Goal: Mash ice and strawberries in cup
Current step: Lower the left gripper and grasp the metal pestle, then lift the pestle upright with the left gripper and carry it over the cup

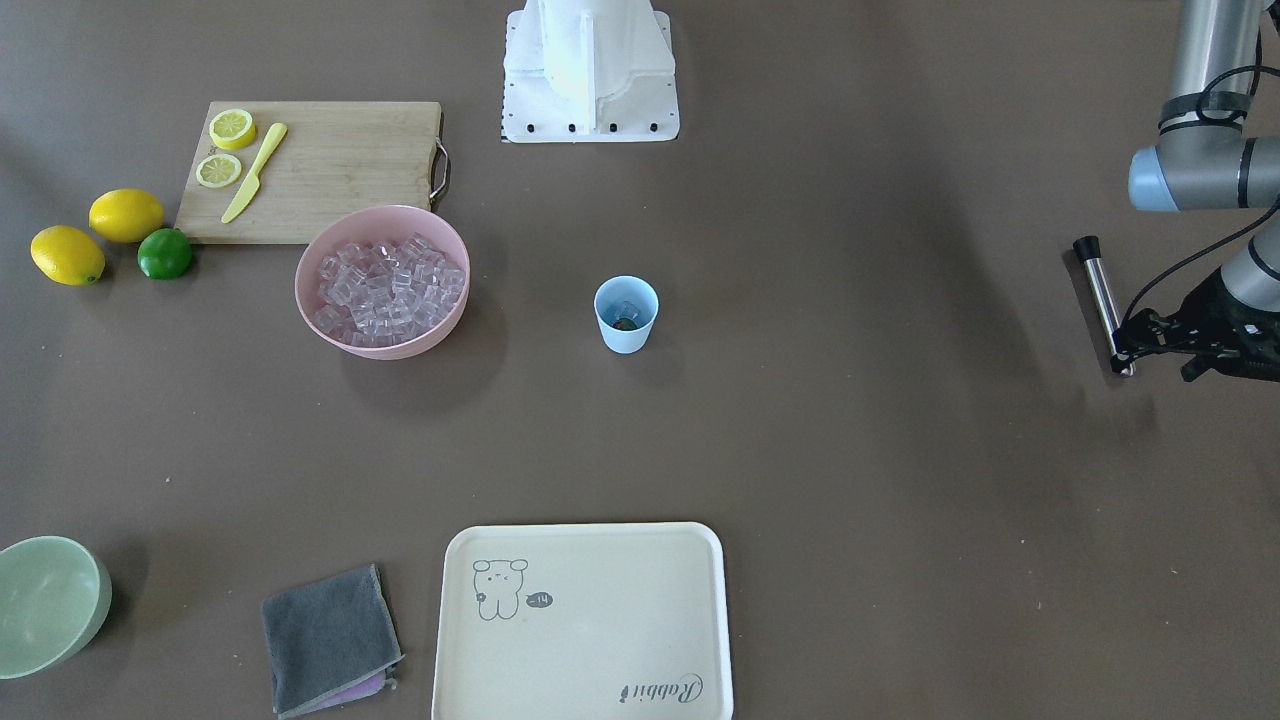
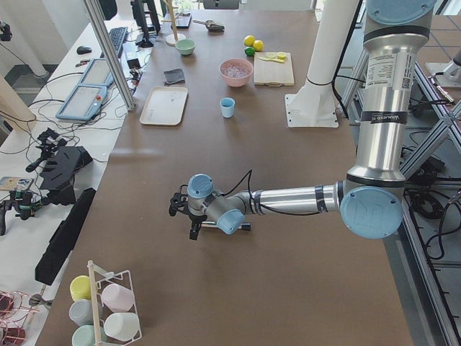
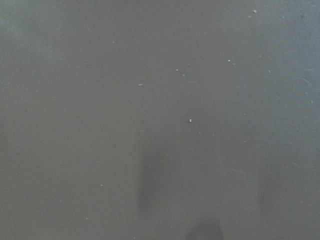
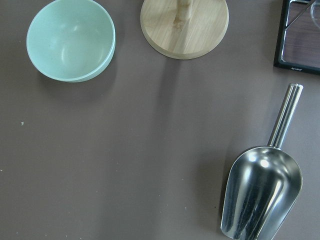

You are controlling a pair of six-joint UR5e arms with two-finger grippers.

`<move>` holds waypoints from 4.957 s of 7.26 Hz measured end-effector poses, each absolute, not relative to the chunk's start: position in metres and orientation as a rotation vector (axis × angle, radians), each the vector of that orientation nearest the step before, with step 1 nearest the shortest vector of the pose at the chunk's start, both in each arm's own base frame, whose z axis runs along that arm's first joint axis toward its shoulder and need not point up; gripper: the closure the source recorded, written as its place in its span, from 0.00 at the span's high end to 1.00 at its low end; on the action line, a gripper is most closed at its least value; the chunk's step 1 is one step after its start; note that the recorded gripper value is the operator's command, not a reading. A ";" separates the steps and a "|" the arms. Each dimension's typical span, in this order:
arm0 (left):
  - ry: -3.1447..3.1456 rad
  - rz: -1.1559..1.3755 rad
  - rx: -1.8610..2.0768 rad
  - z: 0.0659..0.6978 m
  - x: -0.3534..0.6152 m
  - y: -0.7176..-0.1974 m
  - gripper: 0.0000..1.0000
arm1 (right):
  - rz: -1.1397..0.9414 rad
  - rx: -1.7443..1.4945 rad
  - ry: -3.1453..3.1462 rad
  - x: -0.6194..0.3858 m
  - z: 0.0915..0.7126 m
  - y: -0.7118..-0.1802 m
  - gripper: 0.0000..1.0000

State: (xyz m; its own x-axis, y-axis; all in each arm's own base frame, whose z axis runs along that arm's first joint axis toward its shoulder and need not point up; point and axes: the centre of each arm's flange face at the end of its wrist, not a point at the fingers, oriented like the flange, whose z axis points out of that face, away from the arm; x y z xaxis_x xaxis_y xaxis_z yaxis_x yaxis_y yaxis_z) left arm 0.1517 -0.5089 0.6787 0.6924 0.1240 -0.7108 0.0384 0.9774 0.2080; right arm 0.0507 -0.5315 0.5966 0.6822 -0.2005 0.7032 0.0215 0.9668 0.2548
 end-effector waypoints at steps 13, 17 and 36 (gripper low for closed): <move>0.808 0.059 0.205 0.674 0.191 -0.467 0.00 | -0.133 0.250 -0.824 0.050 0.586 -0.529 1.00; 0.903 0.093 0.251 0.614 0.196 -0.494 0.00 | -0.132 0.250 -0.831 0.051 0.585 -0.521 1.00; 1.441 -0.030 1.482 0.243 0.468 -0.445 0.00 | -0.096 0.194 -0.845 0.056 0.580 -0.502 1.00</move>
